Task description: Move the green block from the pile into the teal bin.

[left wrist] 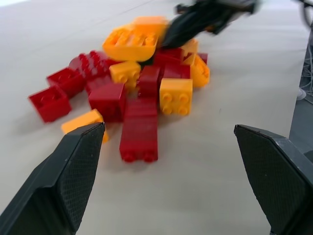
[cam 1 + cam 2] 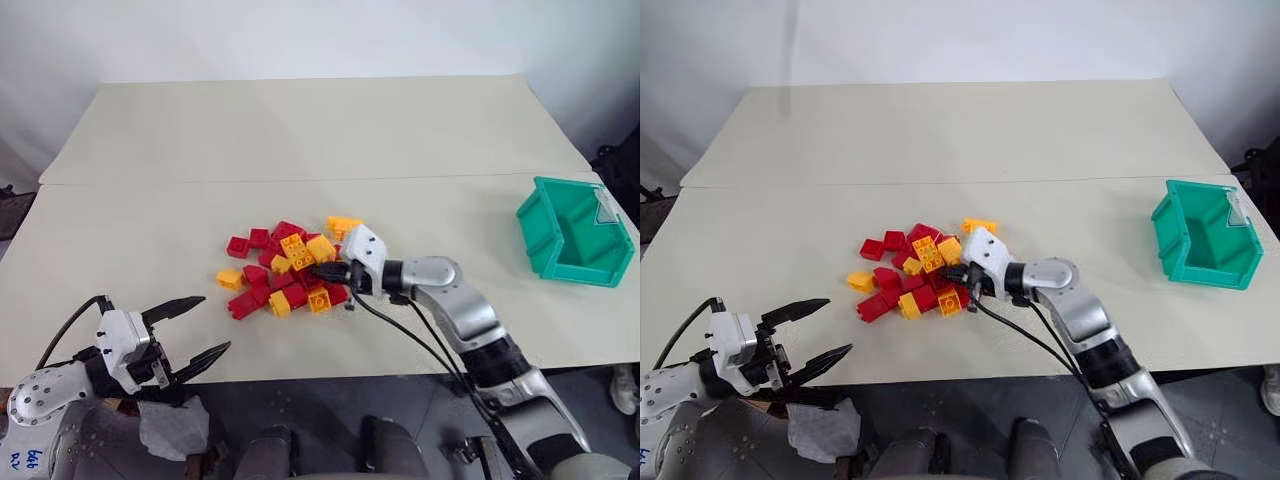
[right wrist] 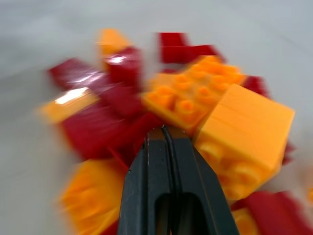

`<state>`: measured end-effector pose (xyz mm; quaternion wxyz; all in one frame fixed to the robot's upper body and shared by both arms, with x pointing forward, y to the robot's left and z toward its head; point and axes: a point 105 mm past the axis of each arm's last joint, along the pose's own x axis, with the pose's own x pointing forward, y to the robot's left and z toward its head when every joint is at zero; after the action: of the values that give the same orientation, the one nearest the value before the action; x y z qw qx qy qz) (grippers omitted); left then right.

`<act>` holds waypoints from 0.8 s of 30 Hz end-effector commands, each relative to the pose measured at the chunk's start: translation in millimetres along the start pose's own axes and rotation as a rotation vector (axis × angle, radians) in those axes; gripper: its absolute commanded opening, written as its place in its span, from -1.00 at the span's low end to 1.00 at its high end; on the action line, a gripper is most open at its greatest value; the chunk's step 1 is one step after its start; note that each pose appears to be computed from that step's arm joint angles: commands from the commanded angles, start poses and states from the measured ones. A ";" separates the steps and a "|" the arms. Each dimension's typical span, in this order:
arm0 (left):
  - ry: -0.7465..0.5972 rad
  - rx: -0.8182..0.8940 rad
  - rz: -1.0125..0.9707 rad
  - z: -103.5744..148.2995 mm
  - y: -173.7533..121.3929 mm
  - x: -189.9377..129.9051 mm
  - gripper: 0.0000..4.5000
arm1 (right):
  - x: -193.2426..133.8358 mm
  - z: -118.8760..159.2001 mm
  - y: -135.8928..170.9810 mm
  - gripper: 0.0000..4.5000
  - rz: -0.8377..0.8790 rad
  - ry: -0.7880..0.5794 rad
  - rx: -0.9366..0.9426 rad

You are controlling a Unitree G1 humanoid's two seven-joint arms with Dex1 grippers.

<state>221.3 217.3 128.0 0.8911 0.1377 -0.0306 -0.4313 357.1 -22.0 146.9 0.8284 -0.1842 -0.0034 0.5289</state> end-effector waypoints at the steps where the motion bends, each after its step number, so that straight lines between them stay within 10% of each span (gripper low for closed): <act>1: -0.026 0.010 0.016 6.1 -0.4 0.3 1.00 | 0.9 7.0 -27.6 -0.99 -0.119 -0.011 -0.053; 6: -0.038 0.004 0.027 6.6 -1.3 4.3 1.00 | 7.1 16.6 -38.5 -0.99 -0.136 -0.062 -0.059; 18: -0.049 0.007 0.056 8.9 6.7 5.6 1.00 | 2.9 -2.0 50.7 -0.99 0.278 0.010 -0.110; 24: -0.045 0.004 0.072 9.6 4.6 2.2 1.00 | -7.3 20.4 31.8 -0.99 0.190 -0.102 -0.113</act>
<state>228.5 216.8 128.8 0.9055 0.1212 -0.0383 -0.4049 318.5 -7.3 134.5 0.7512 -0.2169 -0.0135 0.6233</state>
